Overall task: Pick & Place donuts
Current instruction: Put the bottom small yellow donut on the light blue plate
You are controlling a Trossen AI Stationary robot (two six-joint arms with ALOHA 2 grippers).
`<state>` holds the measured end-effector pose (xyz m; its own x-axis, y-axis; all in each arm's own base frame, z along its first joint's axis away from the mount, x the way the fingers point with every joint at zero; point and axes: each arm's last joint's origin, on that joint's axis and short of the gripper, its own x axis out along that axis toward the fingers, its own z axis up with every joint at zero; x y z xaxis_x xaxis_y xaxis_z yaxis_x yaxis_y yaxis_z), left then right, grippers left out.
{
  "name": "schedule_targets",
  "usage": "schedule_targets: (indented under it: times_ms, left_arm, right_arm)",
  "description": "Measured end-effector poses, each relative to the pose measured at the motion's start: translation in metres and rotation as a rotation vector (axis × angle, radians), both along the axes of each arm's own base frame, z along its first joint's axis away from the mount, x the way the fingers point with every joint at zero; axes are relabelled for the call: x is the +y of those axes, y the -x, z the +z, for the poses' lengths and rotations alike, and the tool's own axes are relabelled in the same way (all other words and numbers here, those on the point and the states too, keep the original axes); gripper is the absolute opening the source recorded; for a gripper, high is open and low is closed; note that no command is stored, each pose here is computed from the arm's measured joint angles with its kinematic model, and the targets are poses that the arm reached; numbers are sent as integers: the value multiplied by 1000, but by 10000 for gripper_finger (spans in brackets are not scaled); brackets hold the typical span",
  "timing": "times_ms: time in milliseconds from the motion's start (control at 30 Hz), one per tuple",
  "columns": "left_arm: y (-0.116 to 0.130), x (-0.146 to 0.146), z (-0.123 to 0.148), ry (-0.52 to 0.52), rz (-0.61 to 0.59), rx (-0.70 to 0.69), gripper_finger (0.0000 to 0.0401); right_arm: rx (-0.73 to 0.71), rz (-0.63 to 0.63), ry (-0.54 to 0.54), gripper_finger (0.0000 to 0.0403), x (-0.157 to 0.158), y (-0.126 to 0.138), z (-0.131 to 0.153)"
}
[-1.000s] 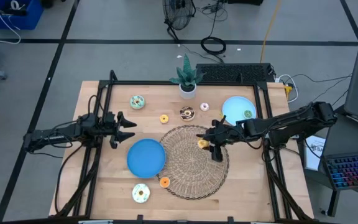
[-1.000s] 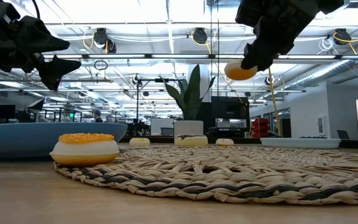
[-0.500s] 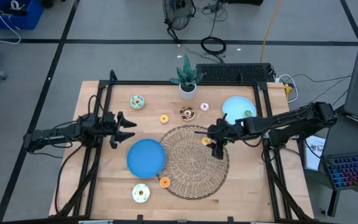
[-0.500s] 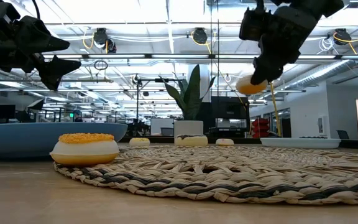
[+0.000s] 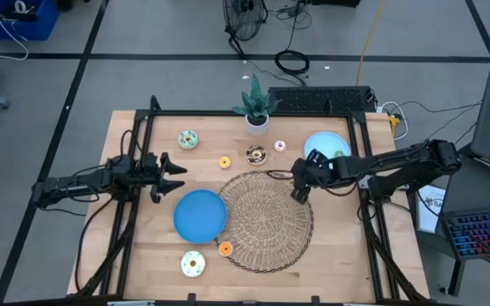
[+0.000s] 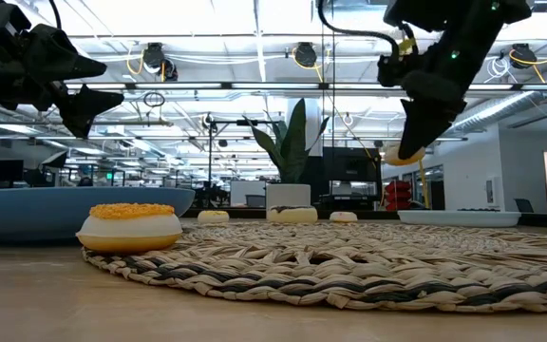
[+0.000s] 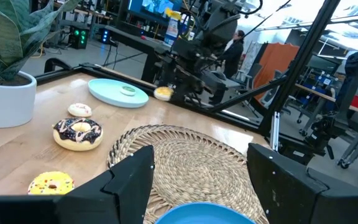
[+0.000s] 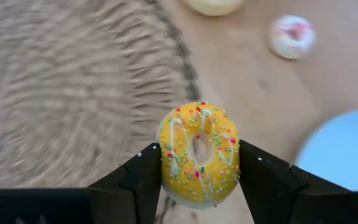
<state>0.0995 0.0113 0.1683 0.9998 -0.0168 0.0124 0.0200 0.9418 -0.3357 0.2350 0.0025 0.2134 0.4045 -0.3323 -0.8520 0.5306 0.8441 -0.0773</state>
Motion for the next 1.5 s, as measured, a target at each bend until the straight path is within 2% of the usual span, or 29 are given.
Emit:
schedule_targets:
  times_ms: [267, 433, 600, 733, 867, 1067, 1500]
  left_arm:
    - [0, 0, 0, 0, 0, 0, 255]
    - [0, 0, 0, 0, 0, 0, 255]
    - [0, 0, 0, 0, 0, 0, 255]
    - [0, 0, 0, 0, 0, 0, 255]
    - [0, 0, 0, 0, 0, 0, 255]
    - [0, 0, 0, 0, 0, 0, 255]
    - [0, 0, 0, 0, 0, 0, 255]
  right_arm:
    - [59, -170, -8, 183, -12, 10, -3]
    - [122, -146, 6, 183, -15, 14, -5]
    - [117, -156, 7, 183, -19, 17, -1]
    - [128, -184, 12, 183, -24, 25, 4]
    - [135, -258, 64, 183, -30, 36, 11]
    - [86, -318, 113, 183, -34, 56, 14]
    - [-75, -565, 72, 183, -42, 101, -13]
